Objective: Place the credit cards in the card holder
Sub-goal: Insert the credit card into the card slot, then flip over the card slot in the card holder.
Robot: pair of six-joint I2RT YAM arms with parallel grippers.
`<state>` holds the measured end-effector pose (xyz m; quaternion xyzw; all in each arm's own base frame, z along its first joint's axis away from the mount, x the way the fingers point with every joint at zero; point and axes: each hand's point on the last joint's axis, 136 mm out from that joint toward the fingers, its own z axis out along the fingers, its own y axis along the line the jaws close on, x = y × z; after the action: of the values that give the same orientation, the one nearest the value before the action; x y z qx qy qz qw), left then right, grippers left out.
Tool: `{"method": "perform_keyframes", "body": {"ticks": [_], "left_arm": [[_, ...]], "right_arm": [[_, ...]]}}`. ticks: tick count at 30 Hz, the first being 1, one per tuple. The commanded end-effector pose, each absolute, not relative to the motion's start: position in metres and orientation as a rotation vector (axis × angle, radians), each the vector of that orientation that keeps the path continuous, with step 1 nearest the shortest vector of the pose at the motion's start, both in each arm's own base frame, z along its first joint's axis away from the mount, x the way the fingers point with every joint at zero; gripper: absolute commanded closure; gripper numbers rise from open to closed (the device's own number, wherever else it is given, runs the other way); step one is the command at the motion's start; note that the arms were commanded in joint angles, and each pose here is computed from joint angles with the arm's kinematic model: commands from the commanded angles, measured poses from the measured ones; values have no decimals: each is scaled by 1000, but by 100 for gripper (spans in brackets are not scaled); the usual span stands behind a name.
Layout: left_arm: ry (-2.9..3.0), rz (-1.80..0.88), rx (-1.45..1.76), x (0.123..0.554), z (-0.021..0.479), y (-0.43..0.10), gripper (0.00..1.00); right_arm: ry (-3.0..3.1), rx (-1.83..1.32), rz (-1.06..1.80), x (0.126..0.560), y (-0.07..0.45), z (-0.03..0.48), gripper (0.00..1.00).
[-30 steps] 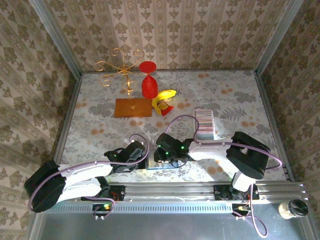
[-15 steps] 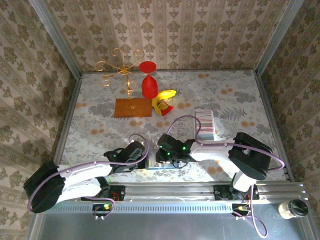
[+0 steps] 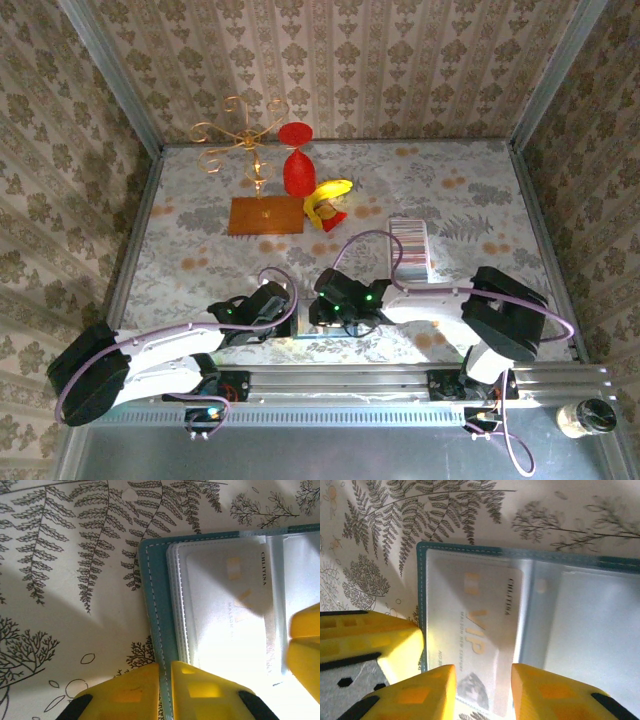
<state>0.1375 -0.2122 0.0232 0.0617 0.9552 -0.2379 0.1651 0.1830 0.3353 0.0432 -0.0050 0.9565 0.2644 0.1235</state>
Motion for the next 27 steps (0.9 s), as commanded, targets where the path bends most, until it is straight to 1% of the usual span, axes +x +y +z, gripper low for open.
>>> {"method": "perform_keyframes", "body": {"ticks": [1,9,19,25,27], "left_arm": [[2719,-676,160,136,21,-210,84],[2718,-680,158,135,21,-210,83],[2722,-681,159,134,21,-210,83],[2720,-682,159,133,21,-210,83],[2720,-683,157,133,20,-211,83]], "right_arm": [[2774,32,635,179,304,49,63],[2807,90,541,166,276,33,59],[2848,65,514,163,285,17,58],[2858,54,517,165,294,15,47],[2857,53,541,165,299,16,45]]}}
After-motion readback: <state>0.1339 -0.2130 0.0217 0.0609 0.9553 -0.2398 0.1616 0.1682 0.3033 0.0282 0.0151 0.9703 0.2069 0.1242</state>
